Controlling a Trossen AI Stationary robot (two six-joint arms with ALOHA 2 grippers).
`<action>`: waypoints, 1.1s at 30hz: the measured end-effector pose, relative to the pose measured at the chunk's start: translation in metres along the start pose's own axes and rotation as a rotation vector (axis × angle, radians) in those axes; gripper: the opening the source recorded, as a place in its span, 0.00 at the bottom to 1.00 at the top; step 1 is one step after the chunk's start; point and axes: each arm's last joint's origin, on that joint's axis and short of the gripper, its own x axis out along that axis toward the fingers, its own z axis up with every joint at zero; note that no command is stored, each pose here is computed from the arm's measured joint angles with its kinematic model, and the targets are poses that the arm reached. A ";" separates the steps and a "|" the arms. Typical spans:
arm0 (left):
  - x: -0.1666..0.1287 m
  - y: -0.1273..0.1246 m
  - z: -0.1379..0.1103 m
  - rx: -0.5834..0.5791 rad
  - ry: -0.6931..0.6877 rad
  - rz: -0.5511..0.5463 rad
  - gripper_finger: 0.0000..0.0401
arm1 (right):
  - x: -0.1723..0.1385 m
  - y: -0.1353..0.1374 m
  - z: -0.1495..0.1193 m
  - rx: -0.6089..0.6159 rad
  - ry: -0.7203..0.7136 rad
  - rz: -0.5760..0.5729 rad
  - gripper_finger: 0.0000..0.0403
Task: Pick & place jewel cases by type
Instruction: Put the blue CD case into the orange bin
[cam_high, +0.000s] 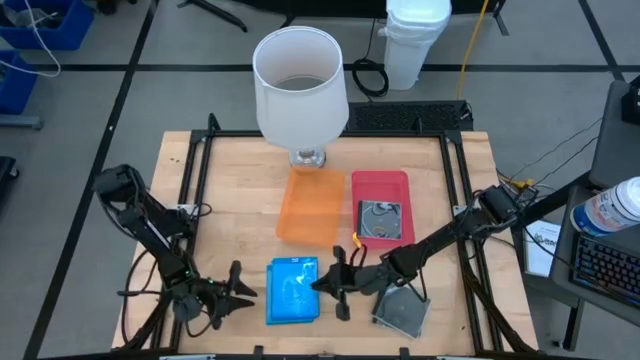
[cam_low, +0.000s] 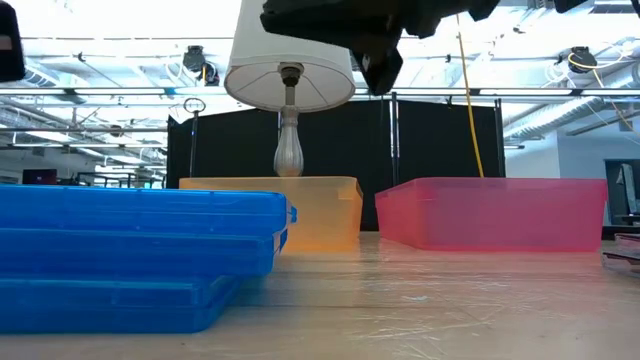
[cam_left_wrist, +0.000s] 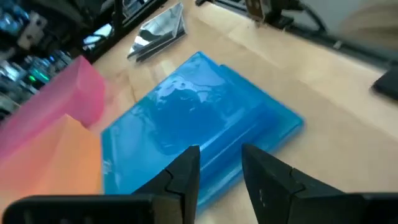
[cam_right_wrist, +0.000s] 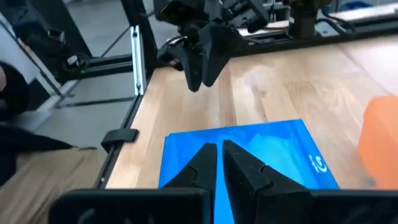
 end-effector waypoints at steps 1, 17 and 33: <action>0.001 0.001 0.000 0.042 0.003 0.005 0.32 | 0.000 0.000 0.000 0.030 0.001 -0.001 0.05; 0.011 0.014 -0.002 0.300 0.043 0.050 0.32 | -0.001 -0.005 -0.016 0.562 0.178 -0.039 0.18; 0.013 0.014 -0.003 0.418 0.035 -0.022 0.32 | -0.002 -0.013 -0.028 0.886 0.257 -0.179 0.29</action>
